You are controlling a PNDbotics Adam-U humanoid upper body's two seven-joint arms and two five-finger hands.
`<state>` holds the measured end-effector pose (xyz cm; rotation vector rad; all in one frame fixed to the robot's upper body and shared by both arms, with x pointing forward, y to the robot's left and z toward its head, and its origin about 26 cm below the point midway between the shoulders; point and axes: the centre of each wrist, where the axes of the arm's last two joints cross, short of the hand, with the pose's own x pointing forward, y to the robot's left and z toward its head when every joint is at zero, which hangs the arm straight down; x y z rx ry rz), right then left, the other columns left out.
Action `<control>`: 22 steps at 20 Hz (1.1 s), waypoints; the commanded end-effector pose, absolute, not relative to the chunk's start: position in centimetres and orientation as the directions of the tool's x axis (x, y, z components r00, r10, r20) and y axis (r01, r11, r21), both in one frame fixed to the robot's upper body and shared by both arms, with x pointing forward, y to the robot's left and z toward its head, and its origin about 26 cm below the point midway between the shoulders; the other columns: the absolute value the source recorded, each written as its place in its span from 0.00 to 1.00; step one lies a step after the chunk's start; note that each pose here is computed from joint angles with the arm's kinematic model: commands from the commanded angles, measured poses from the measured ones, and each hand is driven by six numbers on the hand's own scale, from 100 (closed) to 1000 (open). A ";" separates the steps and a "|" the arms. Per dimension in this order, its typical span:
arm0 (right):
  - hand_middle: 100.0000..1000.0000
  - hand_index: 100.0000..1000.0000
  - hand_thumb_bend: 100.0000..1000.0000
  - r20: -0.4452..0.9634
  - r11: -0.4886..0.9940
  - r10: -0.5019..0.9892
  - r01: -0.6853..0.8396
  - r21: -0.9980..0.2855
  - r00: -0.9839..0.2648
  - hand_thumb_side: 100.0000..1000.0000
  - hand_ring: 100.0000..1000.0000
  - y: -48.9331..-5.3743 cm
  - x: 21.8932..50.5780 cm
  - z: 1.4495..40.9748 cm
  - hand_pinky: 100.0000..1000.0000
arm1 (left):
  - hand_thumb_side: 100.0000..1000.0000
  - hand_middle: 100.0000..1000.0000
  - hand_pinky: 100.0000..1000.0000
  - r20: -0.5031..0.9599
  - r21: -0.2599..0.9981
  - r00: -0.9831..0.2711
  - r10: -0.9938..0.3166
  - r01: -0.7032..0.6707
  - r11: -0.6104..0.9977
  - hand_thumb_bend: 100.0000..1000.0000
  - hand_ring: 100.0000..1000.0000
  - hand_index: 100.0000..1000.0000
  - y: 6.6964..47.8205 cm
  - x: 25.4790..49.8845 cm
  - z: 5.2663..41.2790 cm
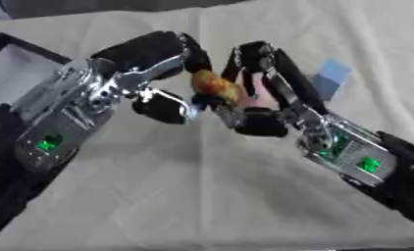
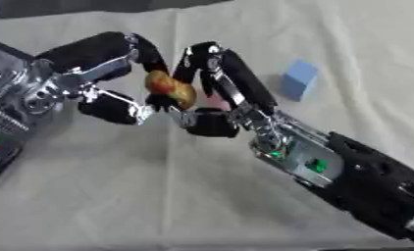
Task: Pick up the objects with one hand, pass them to the other hand, and then place them into the box on the other side of the table.
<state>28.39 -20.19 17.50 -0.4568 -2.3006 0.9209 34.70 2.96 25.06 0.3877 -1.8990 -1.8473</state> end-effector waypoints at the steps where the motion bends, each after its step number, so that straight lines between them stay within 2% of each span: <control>1: 0.39 0.39 0.08 0.398 0.688 0.523 0.098 -0.719 -0.754 0.00 0.44 -20.1 28.3 17.9 0.13 | 0.18 0.47 0.75 0.134 0.990 -0.876 -0.463 0.097 0.104 0.00 0.62 0.42 2.5 33.7 26.6; 6: 0.43 0.44 0.16 0.398 0.679 0.552 0.117 -0.725 -0.733 0.00 0.47 -20.2 28.2 17.8 0.18 | 0.17 0.44 0.75 0.159 0.986 -0.869 -0.468 0.117 0.117 0.00 0.60 0.39 2.5 33.7 26.5; 8: 0.44 0.46 0.20 0.397 0.678 0.565 0.132 -0.723 -0.724 0.00 0.48 -20.2 28.2 17.8 0.20 | 0.10 0.43 0.75 0.168 0.985 -0.865 -0.473 0.127 0.116 0.00 0.60 0.39 2.5 33.7 26.5; 16: 0.47 0.50 0.27 0.398 0.681 0.580 0.156 -0.715 -0.710 0.00 0.51 -20.2 28.2 17.6 0.22 | 0.06 0.40 0.73 0.175 0.984 -0.846 -0.504 0.133 0.119 0.00 0.58 0.35 2.6 34.1 26.3; 22: 0.60 0.60 0.50 0.381 0.667 0.597 0.173 -0.724 -0.706 0.00 0.63 -20.2 28.1 17.6 0.33 | 0.03 0.37 0.72 0.159 0.987 -0.823 -0.545 0.114 0.116 0.00 0.54 0.33 2.9 34.9 25.9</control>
